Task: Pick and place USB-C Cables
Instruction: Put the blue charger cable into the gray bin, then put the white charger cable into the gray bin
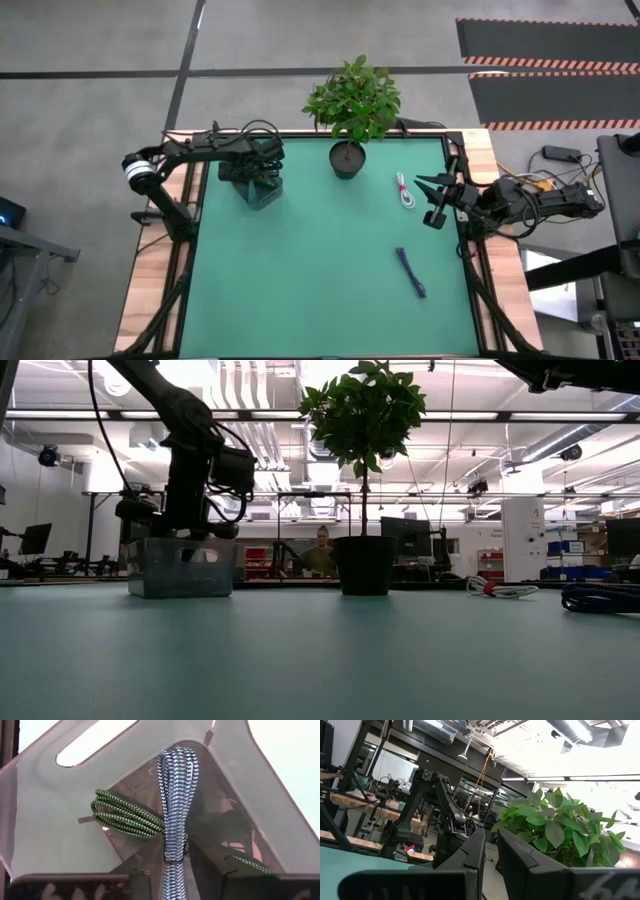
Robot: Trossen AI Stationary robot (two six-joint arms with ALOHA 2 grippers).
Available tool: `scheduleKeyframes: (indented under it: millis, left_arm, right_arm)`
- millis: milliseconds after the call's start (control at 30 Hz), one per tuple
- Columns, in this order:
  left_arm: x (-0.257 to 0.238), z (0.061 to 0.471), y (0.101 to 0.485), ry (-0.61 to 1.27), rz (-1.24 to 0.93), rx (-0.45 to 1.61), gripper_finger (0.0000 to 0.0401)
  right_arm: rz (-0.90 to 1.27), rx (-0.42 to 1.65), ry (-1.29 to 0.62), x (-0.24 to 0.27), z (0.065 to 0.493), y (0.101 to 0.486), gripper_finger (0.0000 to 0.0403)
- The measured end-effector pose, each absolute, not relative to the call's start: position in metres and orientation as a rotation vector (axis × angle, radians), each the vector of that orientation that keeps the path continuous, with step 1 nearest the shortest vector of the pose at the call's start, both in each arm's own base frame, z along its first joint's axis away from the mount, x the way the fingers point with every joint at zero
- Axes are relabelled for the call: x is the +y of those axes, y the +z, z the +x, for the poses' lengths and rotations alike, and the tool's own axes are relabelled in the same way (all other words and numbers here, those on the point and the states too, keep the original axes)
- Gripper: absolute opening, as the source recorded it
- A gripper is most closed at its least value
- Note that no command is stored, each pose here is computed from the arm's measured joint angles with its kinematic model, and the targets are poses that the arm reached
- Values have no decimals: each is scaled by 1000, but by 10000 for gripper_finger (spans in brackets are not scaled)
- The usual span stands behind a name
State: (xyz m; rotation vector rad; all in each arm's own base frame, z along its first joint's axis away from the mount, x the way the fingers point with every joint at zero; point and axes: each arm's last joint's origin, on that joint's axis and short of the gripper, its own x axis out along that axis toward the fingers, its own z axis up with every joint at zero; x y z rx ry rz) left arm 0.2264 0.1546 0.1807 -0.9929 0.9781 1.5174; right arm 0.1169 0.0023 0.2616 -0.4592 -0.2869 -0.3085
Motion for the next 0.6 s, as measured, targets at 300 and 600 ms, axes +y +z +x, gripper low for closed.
scheduleKeyframes:
  millis: [300,600]
  left_arm:
    - [152,225,187,1465,-1002,991,113]
    - [139,215,226,1337,-936,897,114]
  right_arm:
    - [-461,-283,-307,2,117,261,43]
    - [-457,-288,-308,2,117,262,43]
